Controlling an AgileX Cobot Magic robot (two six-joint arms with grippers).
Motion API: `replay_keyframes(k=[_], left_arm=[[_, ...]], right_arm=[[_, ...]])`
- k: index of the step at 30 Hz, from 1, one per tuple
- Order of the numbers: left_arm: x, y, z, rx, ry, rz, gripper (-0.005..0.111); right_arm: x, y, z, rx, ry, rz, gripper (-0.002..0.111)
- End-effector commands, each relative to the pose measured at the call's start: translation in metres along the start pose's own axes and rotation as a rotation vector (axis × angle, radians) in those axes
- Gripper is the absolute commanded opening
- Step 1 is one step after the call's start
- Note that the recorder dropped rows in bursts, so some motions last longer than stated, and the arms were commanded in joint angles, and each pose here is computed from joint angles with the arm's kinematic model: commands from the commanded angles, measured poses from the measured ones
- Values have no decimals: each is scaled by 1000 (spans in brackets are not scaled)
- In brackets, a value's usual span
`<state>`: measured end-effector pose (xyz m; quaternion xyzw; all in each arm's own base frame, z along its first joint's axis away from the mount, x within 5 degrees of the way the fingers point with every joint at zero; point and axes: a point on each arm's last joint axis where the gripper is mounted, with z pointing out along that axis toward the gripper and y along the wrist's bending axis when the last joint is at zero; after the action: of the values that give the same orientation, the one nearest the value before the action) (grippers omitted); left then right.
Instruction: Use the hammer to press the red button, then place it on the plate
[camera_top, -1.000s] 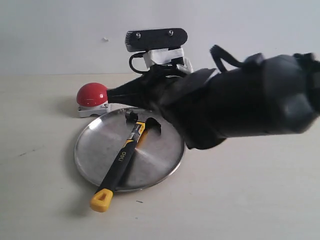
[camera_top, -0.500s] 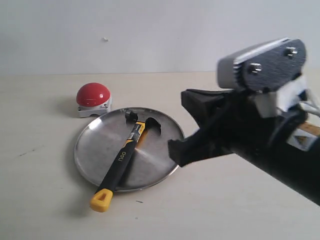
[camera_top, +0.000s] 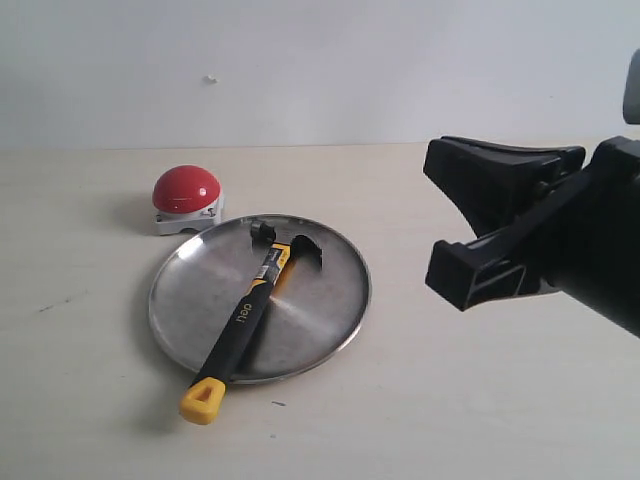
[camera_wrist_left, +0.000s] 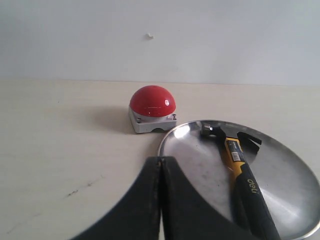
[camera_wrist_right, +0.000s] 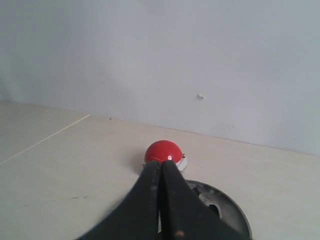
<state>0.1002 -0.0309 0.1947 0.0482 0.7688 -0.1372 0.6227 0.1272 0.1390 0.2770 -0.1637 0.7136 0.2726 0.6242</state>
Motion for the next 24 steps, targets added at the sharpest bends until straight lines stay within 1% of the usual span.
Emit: replay_keyframes(k=[1, 6, 9, 13, 17, 20, 22, 24], left_arm=[[0, 0, -1, -1, -5, 5, 0], [0, 0, -1, -1, -5, 5, 0], [0, 0, -1, -1, -5, 5, 0], [0, 0, -1, -1, -5, 5, 0], [0, 0, -1, -1, -5, 5, 0], [0, 0, -1, -1, -5, 5, 0], [0, 0, -1, -1, -5, 5, 0], [0, 0, -1, -1, -5, 5, 0]], right_arm=[[0, 0, -1, -5, -7, -58, 0], [0, -2, -1, 6, 2, -218, 0], [-3, -14, -4, 38, 23, -263, 0], [-3, -38, -10, 110, 113, -222, 0], [-7, -68, -28, 230, 171, -132, 0], [-14, -84, -52, 343, 149, -58, 0], [-20, -88, -66, 405, 97, -27, 0], [-27, -88, -77, 453, 36, -27, 0]])
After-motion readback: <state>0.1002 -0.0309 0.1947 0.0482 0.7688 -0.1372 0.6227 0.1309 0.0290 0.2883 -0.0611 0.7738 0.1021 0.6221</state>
